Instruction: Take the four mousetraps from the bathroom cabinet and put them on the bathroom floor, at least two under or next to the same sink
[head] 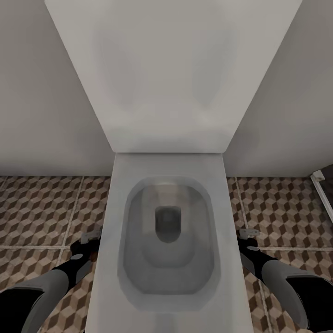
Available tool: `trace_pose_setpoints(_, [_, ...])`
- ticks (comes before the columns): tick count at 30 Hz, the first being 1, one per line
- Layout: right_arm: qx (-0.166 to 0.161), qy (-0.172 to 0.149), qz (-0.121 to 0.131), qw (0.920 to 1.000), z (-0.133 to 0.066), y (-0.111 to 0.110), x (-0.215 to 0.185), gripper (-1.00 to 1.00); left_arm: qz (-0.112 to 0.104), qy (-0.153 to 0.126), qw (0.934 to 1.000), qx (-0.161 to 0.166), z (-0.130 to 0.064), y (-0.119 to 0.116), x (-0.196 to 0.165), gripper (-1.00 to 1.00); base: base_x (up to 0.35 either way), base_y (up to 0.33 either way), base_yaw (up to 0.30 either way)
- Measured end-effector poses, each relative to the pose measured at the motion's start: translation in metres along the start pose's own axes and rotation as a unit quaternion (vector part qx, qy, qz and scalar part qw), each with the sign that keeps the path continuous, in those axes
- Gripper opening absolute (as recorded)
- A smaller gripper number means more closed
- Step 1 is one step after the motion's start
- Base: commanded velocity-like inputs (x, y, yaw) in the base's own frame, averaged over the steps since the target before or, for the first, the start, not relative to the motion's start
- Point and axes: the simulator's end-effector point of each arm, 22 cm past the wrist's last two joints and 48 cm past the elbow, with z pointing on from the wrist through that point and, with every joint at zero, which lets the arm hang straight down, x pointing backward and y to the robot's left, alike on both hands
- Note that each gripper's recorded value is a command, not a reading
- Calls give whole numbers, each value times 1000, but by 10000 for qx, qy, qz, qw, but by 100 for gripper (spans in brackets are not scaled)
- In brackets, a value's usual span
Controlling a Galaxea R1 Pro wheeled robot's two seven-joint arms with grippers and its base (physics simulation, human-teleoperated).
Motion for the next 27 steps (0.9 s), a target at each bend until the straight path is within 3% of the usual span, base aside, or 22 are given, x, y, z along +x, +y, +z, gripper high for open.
trace_pose_setpoints(27, [6,-17,-4,10000,0,-1,-1,100,-20,-73,9999,97,-2,-15,-3,100,0,0,0])
